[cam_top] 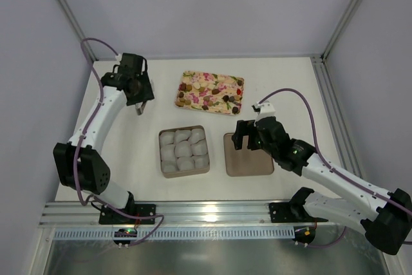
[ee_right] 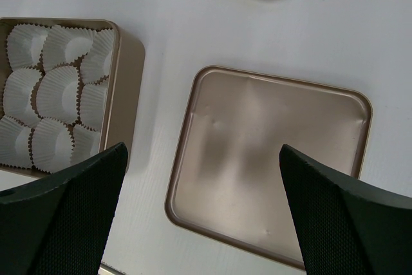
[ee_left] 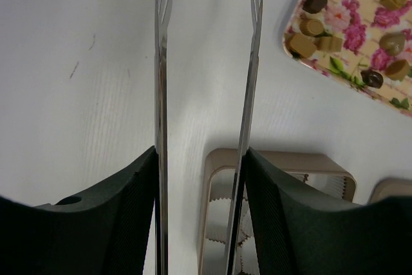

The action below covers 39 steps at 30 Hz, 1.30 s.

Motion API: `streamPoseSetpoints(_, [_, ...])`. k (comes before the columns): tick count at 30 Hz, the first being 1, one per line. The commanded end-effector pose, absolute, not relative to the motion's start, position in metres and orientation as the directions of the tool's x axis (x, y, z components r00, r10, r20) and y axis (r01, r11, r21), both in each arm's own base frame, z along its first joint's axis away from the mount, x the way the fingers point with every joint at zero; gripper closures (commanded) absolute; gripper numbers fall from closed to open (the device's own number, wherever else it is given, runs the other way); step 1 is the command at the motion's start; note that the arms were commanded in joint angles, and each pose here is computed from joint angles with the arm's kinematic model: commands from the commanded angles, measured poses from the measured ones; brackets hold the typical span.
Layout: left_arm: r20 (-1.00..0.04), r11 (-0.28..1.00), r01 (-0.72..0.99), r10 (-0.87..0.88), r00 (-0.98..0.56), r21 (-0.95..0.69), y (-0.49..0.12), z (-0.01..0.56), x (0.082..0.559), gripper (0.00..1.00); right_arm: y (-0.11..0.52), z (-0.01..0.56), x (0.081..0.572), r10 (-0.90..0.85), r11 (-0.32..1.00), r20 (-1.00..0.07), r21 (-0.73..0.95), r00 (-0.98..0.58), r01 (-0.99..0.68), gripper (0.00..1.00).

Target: Pack the chocolate

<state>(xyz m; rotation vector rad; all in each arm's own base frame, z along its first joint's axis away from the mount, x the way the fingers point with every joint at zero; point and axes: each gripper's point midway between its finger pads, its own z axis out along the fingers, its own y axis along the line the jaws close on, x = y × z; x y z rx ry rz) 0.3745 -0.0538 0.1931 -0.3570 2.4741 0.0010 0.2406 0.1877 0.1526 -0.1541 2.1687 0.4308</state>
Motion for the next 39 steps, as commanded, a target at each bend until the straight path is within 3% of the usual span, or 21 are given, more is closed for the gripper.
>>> streamPoseSetpoints(1, [-0.625,0.979,-0.179,-0.197,-0.756,-0.092,-0.075,0.220,0.367,0.46,0.188,0.183,0.248,0.093,0.927,-0.838,0.270,-0.537,-0.261,0.00])
streamPoseSetpoints(20, [-0.557,0.997,0.047,0.003,-0.830,-0.064,-0.184,0.183,0.376,0.51,0.174,0.181,0.244,0.114,0.940,-0.835,0.266,-0.538,-0.213,0.00])
streamPoseSetpoints(39, [-0.524,0.996,0.081,0.053,-0.850,-0.030,-0.208,0.153,0.388,0.52,0.169,0.173,0.245,0.113,0.947,-0.835,0.255,-0.539,-0.197,0.00])
